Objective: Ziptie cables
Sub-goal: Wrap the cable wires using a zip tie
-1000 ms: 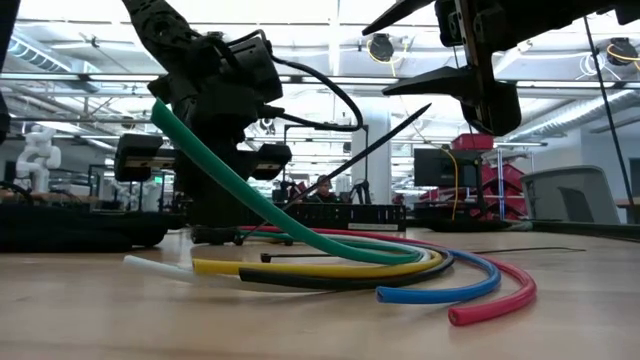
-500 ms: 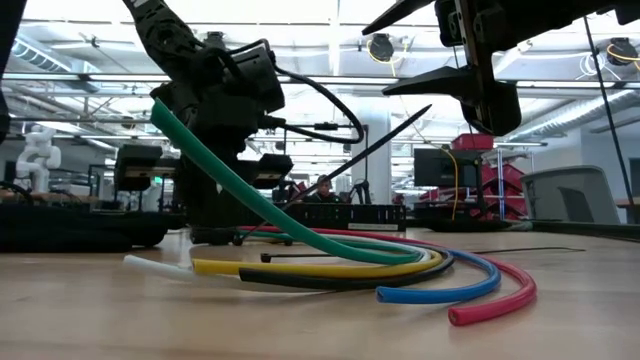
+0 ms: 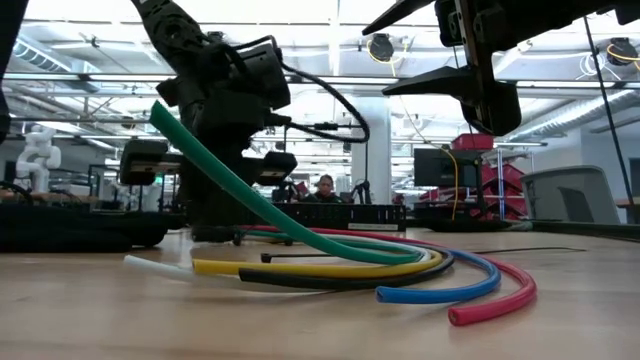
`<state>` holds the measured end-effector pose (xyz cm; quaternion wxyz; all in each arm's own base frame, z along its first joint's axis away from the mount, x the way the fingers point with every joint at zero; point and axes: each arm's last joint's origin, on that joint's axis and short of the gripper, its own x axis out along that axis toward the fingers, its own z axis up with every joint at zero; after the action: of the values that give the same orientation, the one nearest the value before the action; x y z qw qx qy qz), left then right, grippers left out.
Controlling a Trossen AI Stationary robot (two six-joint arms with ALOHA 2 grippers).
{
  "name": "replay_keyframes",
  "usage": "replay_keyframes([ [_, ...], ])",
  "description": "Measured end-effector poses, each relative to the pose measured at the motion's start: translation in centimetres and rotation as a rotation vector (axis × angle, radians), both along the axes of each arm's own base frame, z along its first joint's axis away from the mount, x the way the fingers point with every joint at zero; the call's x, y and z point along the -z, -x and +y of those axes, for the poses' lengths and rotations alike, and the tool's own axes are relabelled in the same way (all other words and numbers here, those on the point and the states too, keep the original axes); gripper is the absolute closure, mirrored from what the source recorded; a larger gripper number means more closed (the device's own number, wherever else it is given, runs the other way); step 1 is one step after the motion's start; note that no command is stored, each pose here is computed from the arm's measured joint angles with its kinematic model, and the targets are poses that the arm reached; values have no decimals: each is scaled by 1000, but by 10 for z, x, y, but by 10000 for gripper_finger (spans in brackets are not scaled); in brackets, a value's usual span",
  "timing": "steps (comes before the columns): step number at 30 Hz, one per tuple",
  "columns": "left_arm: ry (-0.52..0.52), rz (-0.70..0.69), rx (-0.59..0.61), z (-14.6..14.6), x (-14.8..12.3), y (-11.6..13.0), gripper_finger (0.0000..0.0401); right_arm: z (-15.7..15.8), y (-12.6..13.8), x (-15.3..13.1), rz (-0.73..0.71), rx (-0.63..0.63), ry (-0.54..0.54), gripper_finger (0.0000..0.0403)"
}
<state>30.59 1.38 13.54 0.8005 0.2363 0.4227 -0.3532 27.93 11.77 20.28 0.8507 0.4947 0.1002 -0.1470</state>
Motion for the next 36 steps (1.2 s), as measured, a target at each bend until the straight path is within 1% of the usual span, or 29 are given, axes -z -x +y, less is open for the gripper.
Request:
replay_keyframes([
  [21, 7, 15, 5, 0, -1, 0, 355, 0, 0, 0, 2, -2, 8, 154],
  [23, 6, 14, 7, 0, -1, 0, 362, 0, 0, 0, 2, -2, 8, 154],
  [28, 7, 13, 6, 0, -1, 0, 394, 0, 0, 0, 2, -2, 8, 154],
  [36, 6, 13, 5, 0, -1, 0, 392, 0, 0, 0, 1, -2, 7, 154],
])
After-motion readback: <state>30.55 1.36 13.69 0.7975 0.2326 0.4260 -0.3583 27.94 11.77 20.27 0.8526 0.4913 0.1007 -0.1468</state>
